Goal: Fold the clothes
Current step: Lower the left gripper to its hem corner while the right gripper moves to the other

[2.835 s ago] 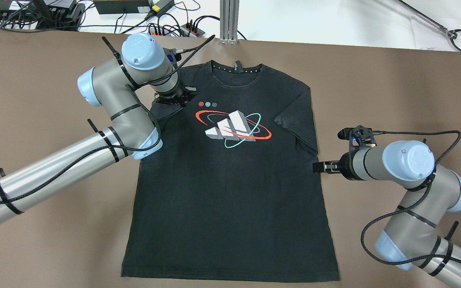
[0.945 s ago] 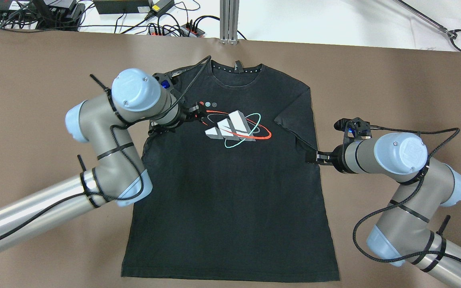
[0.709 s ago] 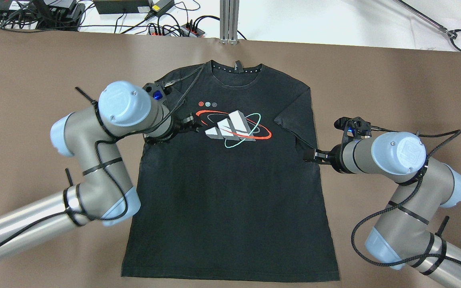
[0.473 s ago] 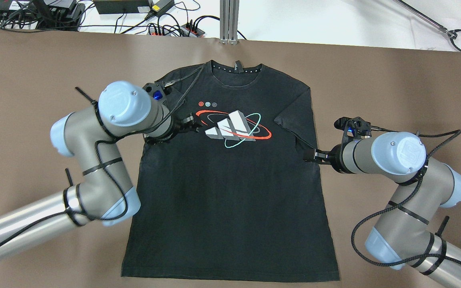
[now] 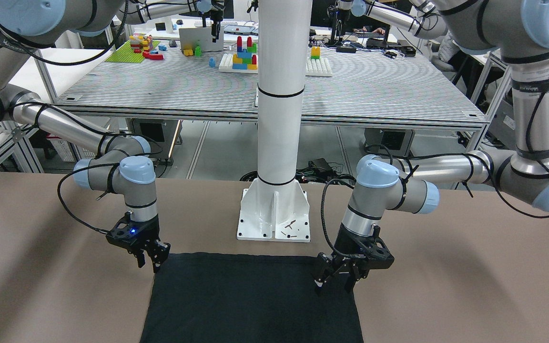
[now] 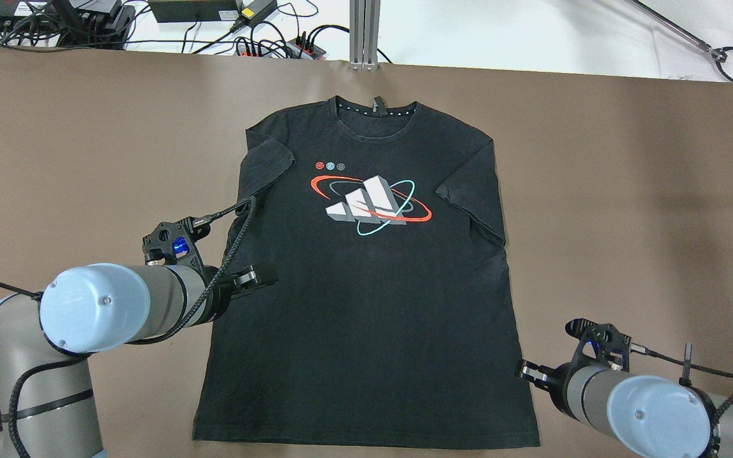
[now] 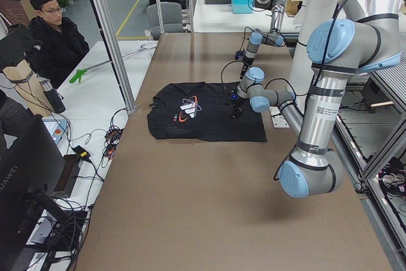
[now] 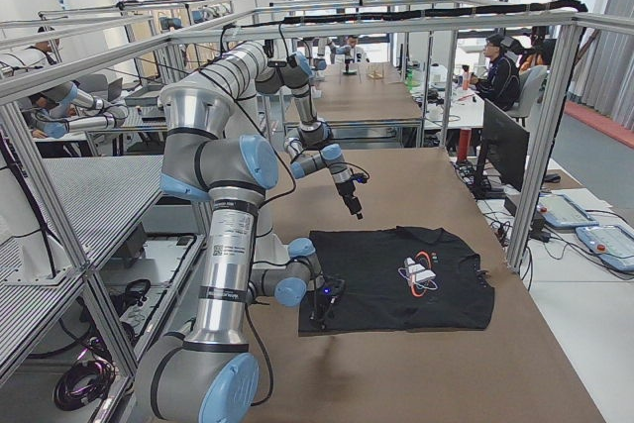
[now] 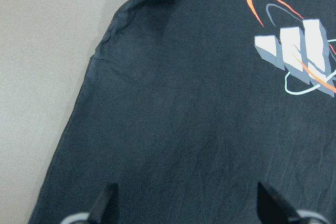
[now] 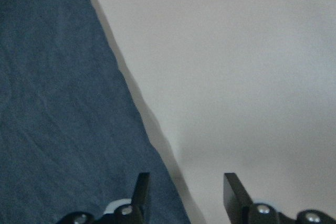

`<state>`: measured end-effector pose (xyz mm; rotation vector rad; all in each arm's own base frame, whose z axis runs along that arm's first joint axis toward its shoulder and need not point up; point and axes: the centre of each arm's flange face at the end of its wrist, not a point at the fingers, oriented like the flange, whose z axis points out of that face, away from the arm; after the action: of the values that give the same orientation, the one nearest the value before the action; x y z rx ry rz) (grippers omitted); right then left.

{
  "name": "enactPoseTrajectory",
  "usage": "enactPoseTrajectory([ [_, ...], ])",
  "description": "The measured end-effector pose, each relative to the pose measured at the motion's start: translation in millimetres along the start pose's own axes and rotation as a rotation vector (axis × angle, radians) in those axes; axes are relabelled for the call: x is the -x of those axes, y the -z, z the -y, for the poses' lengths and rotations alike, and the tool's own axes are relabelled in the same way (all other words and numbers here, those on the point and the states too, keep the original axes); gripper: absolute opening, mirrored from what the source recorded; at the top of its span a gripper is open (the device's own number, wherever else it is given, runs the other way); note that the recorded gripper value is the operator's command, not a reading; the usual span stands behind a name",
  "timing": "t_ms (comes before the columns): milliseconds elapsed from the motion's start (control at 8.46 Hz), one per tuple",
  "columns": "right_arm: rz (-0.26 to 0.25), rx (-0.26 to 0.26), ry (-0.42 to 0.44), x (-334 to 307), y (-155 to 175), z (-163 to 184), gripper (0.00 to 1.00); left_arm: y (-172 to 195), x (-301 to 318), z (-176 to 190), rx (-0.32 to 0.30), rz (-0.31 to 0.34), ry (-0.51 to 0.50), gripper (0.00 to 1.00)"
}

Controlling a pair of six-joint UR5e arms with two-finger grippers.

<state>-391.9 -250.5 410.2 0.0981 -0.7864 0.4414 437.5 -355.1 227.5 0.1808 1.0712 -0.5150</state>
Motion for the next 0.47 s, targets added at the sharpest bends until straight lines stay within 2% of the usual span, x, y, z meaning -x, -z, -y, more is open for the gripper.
enactPoseTrajectory([
  [118,-0.002,0.011,-0.007,-6,-3,-14,0.49,1,0,-3,0.001,-0.001,-0.003,0.93],
  [473,0.016,-0.008,-0.028,-8,-3,-40,0.50,3,0,-6,0.002,-0.003,-0.013,0.93],
])
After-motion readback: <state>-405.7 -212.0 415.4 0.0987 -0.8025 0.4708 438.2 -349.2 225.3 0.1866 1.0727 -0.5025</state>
